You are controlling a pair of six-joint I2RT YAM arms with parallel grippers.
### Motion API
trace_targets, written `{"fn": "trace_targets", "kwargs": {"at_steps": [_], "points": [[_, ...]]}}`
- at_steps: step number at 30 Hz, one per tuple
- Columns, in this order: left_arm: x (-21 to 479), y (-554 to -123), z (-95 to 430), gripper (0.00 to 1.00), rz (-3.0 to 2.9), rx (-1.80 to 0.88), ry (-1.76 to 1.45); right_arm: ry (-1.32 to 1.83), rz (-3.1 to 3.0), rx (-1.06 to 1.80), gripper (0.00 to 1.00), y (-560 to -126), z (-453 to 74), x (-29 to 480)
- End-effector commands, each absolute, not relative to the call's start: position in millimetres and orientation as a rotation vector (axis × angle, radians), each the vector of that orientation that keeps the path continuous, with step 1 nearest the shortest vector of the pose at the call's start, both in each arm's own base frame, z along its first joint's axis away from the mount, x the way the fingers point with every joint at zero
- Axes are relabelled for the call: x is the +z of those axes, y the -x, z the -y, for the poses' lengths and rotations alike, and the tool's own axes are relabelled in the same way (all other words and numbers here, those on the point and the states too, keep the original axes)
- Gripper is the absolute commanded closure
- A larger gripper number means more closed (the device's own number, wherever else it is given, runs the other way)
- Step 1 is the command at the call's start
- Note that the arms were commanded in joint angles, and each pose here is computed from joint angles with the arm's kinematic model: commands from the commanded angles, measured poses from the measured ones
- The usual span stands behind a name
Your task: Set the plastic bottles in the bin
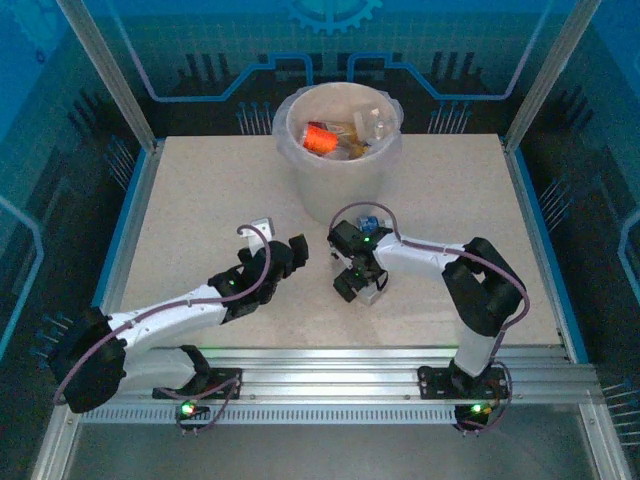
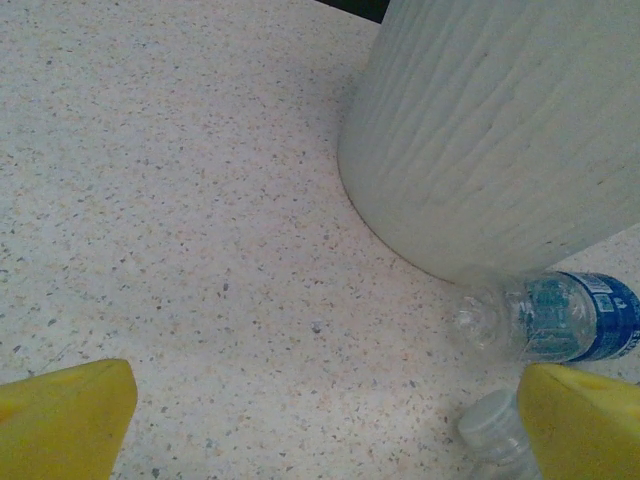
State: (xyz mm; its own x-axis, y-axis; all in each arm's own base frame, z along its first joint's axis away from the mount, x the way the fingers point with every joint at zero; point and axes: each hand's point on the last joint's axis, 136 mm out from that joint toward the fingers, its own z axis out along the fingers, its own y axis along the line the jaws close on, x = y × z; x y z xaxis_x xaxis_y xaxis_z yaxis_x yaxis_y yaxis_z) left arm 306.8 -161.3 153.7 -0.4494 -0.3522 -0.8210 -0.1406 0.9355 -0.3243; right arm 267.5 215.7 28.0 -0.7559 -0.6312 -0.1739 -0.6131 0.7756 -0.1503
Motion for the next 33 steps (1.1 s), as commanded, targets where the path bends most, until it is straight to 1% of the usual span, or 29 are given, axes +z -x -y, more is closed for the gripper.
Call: {"fn": "trace_targets", "kwargs": {"at_steps": [1,4,7,9,11,15,19,22,25,28,33], "points": [[157,-304,151,0.01,-2.014,-0.222,0.376,0.994,-2.733,-0.140,0.11,-268,-224,36],[160,-304,149,0.01,-2.005,-0.217,0.382,1.006,-2.695,-0.124,0.22,-266,-230,53],[162,-303,145,0.01,-1.994,-0.208,0.390,1.004,-2.636,-0.093,0.27,-264,-236,81],[165,-303,143,0.01,-1.984,-0.203,0.396,1.005,-2.588,-0.066,0.33,-260,-240,104],[167,-302,141,0.01,-1.974,-0.202,0.401,1.001,-2.523,-0.026,0.43,-256,-246,133],[171,-303,139,0.01,-1.956,-0.194,0.402,0.953,-2.402,0.075,0.53,-252,-250,194],[179,-306,143,0.01,-1.935,-0.200,0.370,0.855,-2.264,0.147,0.54,-262,-251,266],[184,-308,145,0.01,-1.922,-0.203,0.346,0.777,-2.168,0.195,0.54,-275,-254,321],[188,-310,148,0.01,-1.912,-0.207,0.327,0.695,-2.097,0.238,0.55,-293,-255,364],[190,-311,151,0.01,-1.905,-0.222,0.313,0.589,-2.071,0.239,0.55,-321,-250,391],[193,-313,157,0.01,-1.903,-0.233,0.278,0.520,-2.016,0.261,0.55,-362,-255,418]]}}
